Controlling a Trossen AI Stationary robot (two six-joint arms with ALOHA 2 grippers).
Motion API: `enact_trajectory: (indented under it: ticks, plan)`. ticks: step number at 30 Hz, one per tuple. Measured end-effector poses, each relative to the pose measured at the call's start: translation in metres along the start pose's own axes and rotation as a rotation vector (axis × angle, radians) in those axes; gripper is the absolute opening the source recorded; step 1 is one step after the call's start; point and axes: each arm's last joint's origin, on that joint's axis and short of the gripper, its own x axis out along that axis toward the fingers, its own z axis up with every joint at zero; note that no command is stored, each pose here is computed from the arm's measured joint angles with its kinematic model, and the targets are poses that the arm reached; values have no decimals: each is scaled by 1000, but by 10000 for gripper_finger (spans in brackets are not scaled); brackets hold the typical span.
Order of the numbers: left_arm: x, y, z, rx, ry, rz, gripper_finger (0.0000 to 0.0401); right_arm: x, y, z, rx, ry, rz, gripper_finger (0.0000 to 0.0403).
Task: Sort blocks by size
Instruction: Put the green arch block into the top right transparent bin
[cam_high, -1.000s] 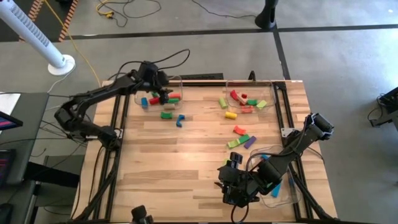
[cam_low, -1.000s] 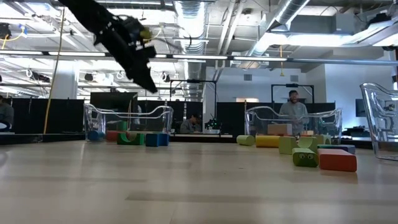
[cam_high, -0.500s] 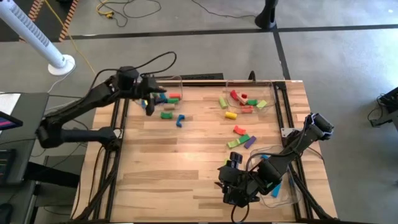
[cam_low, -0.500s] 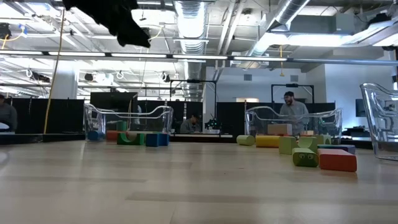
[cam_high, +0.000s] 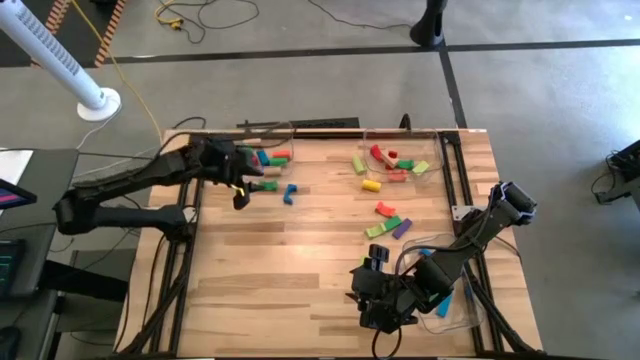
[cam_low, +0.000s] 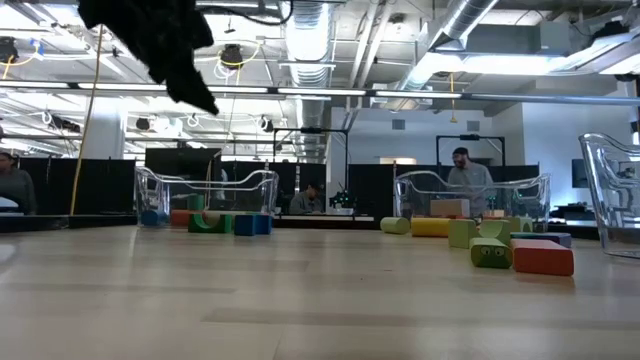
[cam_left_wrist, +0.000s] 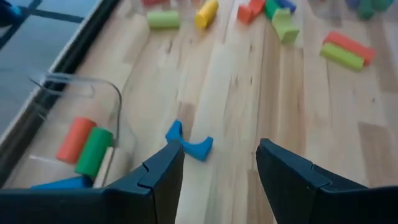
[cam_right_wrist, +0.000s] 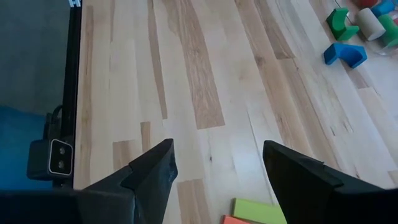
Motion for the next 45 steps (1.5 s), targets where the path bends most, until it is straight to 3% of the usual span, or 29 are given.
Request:
enact_trajectory:
  ticks: [16, 33, 42, 45]
  plan:
    - [33, -3, -40, 46, 80, -3, 192, 0, 0, 0, -3, 0, -1, 274]
    - [110, 25, -72, 221, 518, 241, 192, 0, 0, 0, 0, -2, -3, 274]
    - [125, 29, -72, 294, 552, 258, 192, 0, 0, 0, 1, -2, -3, 274]
    - [125, 27, -71, 283, 536, 206, 192, 0, 0, 0, 1, -2, -3, 274]
